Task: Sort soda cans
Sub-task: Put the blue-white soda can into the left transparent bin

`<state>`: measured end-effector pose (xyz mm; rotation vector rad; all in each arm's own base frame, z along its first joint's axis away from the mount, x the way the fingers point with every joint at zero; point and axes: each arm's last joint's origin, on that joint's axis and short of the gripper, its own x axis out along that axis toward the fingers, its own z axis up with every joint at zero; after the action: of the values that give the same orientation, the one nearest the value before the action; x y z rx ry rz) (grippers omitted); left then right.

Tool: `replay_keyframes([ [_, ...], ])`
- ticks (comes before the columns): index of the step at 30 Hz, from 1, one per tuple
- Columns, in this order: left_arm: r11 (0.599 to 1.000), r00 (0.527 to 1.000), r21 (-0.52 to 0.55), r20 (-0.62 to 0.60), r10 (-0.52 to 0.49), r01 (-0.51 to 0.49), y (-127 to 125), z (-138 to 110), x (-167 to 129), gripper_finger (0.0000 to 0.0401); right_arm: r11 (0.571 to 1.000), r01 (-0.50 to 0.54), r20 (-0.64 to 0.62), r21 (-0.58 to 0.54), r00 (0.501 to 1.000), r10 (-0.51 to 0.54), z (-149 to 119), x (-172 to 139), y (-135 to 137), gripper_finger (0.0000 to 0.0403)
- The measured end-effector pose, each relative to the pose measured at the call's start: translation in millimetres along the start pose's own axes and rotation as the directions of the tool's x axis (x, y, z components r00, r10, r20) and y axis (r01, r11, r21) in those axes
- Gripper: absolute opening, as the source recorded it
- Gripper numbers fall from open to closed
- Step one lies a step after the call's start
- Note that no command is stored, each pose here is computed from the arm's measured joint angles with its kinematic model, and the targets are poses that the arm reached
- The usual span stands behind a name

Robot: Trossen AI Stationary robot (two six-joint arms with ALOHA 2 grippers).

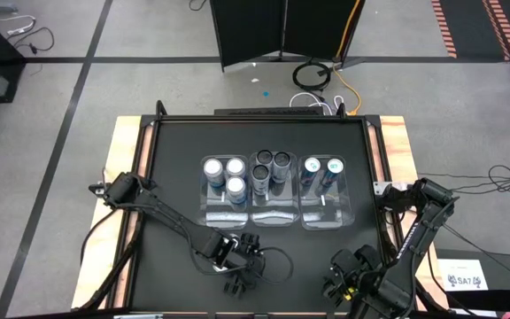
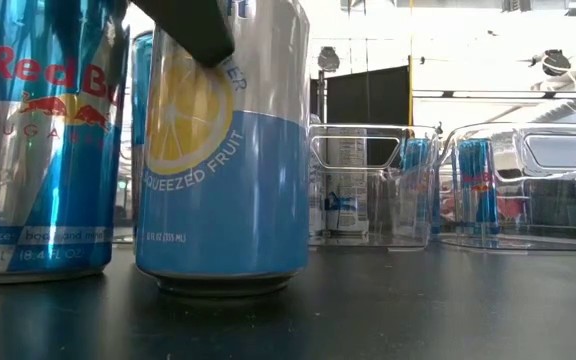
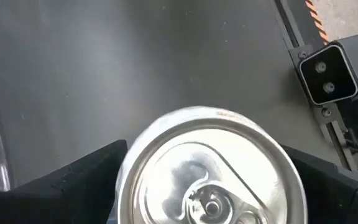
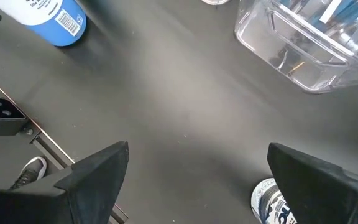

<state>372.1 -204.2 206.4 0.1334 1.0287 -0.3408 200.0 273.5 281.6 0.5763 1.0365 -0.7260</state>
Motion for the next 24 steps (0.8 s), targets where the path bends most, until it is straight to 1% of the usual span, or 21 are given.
replay_keyframes([
  [3, 1.0, 1.0, -0.014, 0.001, 0.004, -0.004, 0.1, 0.0, 0.0, 0.0367, 1.0, 0.0, 0.0, 0.006, 1.0, 0.0, -0.1, -0.1, 0.0, 0.0377],
  [7, 1.0, 1.0, -0.014, 0.004, 0.01, -0.01, 0.3, 0.3, 0.0, 0.0328, 1.0, 0.0, 0.0, 0.009, 1.0, 0.0, -0.1, -0.1, 0.0, 0.0377],
  [10, 1.0, 1.0, -0.015, 0.008, 0.01, -0.01, 0.2, 0.7, 0.0, 0.0305, 1.0, 0.0, 0.0, 0.009, 1.0, 0.0, -0.1, -0.1, 0.0, 0.0377],
  [12, 1.0, 1.0, -0.014, 0.017, 0.009, -0.008, 0.0, 1.9, -0.4, 0.0303, 1.0, 0.0, 0.0, 0.003, 1.0, 0.0, -0.1, -0.1, 0.0, 0.0377],
  [14, 1.0, 1.0, 0.01, 0.025, 0.014, -0.014, -0.3, 5.7, -3.4, 0.0303, 1.0, 0.0, 0.0, -0.006, 1.0, 0.0, -0.1, -0.1, -0.1, 0.0377],
  [16, 0.999, 0.998, 0.032, 0.059, 0.024, -0.026, -0.8, 13.0, -8.1, 0.0303, 1.0, 0.0, 0.0, -0.008, 1.0, 0.0, -0.1, -0.1, -0.1, 0.0377],
  [19, 0.998, 0.992, 0.029, 0.118, 0.048, -0.052, 1.0, 28.3, -19.9, 0.0303, 1.0, 0.002, 0.0, -0.015, 1.0, -0.002, -0.1, -0.1, -0.2, 0.0377],
  [21, 0.998, 0.985, 0.019, 0.164, 0.05, -0.054, 3.6, 40.8, -30.7, 0.0303, 1.0, 0.003, 0.0, -0.017, 1.0, -0.003, 0.0, -0.1, -0.3, 0.0377],
  [24, 0.997, 0.968, 0.04, 0.246, 0.054, -0.066, 6.7, 61.2, -51.0, 0.0303, 1.0, 0.003, 0.0, -0.017, 1.0, -0.003, 0.0, -0.1, -0.3, 0.0377],
])
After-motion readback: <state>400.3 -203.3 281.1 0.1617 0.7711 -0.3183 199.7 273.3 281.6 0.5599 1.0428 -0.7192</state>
